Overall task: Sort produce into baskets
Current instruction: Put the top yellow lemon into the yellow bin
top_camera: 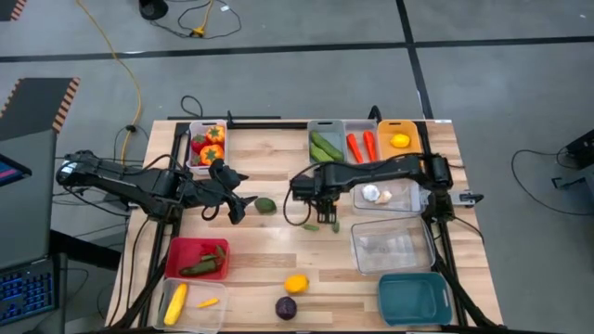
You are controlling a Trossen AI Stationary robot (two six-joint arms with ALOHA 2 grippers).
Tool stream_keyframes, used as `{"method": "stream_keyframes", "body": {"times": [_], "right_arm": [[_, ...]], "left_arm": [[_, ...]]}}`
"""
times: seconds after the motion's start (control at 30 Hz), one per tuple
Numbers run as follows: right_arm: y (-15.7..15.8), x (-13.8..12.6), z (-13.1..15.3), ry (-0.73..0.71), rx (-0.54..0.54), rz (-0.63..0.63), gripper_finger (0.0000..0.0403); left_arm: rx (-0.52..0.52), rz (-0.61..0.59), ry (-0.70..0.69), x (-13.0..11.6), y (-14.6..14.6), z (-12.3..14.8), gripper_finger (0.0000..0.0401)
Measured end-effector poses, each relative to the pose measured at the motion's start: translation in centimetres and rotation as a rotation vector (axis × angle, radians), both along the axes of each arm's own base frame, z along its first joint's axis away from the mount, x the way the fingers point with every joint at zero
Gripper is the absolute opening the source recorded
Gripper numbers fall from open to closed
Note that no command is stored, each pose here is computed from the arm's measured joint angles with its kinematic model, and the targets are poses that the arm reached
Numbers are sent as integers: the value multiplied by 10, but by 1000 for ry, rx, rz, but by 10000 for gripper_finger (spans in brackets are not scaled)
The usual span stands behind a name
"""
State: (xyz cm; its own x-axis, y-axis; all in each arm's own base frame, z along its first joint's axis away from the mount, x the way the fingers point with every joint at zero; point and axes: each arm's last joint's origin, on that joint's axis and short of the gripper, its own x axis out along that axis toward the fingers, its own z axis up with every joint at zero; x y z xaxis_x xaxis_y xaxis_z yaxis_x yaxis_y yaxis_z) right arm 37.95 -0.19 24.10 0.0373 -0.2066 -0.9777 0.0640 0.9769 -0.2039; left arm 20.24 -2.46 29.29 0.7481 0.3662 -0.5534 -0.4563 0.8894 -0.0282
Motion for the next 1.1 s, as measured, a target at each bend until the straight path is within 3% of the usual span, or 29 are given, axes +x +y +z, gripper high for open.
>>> {"method": "stream_keyframes", "body": {"times": [0.23, 0.37, 0.53, 0.8, 1.1], "right_arm": [[-23, -37, 41, -30, -99, -78, 270], [-48, -68, 57, -73, -151, -194, 270], [-83, -118, 62, -66, -274, -373, 270], [-124, -187, 55, -25, -282, -626, 271], [-148, -218, 47, 20, -276, -789, 271]], "left_arm": [[1, 0, 5, 0, 0, 0, 316], [1, 0, 7, 0, 0, -1, 316], [2, 0, 11, -1, 0, -1, 316], [3, 1, 11, -1, 0, -1, 316], [4, 2, 11, -1, 0, -1, 316]]}}
